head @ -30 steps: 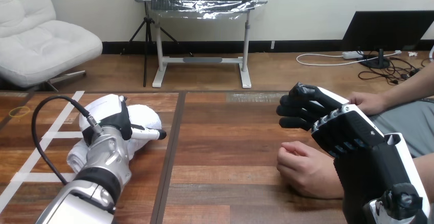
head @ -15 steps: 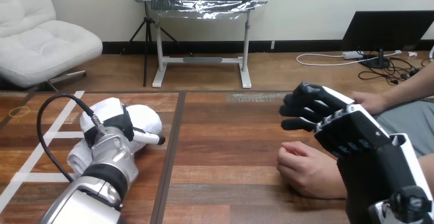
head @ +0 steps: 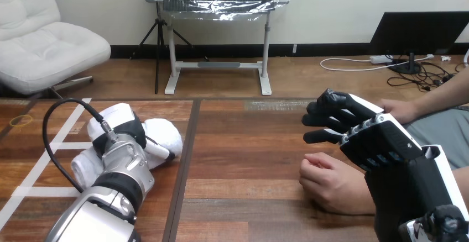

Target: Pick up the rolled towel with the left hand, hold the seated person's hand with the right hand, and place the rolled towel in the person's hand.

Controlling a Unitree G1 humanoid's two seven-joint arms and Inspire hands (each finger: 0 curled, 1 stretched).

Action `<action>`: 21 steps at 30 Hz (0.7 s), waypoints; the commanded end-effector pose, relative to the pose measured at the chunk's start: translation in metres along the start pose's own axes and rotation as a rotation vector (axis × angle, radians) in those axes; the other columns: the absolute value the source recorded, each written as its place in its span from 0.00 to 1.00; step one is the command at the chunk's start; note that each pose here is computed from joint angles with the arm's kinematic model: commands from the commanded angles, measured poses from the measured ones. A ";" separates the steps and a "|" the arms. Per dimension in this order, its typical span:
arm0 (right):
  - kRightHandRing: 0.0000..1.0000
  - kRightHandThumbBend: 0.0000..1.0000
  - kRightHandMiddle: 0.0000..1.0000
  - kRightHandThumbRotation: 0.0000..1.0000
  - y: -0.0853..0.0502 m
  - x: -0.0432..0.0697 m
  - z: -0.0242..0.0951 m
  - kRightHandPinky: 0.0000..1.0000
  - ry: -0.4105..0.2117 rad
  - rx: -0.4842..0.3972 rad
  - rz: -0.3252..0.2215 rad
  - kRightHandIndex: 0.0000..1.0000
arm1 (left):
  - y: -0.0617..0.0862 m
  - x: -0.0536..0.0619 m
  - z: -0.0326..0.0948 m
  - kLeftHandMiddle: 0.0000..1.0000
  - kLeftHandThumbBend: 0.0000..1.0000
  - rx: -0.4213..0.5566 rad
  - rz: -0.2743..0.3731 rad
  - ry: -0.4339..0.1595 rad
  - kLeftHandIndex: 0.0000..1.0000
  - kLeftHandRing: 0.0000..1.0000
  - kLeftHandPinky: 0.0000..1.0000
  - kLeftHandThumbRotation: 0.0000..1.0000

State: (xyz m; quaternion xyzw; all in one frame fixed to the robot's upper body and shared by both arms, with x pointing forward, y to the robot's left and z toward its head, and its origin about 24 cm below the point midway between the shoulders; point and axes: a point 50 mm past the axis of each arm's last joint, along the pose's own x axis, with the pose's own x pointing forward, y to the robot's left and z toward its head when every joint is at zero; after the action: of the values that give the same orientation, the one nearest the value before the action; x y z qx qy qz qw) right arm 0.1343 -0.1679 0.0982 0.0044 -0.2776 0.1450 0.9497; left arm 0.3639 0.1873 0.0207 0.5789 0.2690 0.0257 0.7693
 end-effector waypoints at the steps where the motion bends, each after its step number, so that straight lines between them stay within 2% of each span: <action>1: 0.76 0.98 0.78 1.00 -0.003 0.010 0.012 0.67 -0.100 -0.015 0.015 0.79 | 0.026 0.000 0.022 0.36 0.79 -0.030 0.091 -0.068 0.65 0.25 0.16 0.04; 7: 0.76 0.98 0.79 1.00 -0.003 0.010 0.012 0.67 -0.103 -0.019 0.013 0.79 | 0.025 0.000 0.020 0.32 0.75 -0.013 0.102 -0.075 0.61 0.22 0.14 0.01; 21: 0.76 0.97 0.79 1.00 -0.004 0.010 0.012 0.66 -0.102 -0.024 0.014 0.79 | 0.022 0.001 0.016 0.34 0.70 -0.028 0.118 -0.089 0.59 0.24 0.16 0.00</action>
State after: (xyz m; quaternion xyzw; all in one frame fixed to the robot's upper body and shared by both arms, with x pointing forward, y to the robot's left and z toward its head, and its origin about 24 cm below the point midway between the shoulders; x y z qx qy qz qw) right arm 0.1333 -0.1685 0.0999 0.0018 -0.2873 0.1437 0.9470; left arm 0.3657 0.1836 0.0226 0.5774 0.2430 0.0313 0.7788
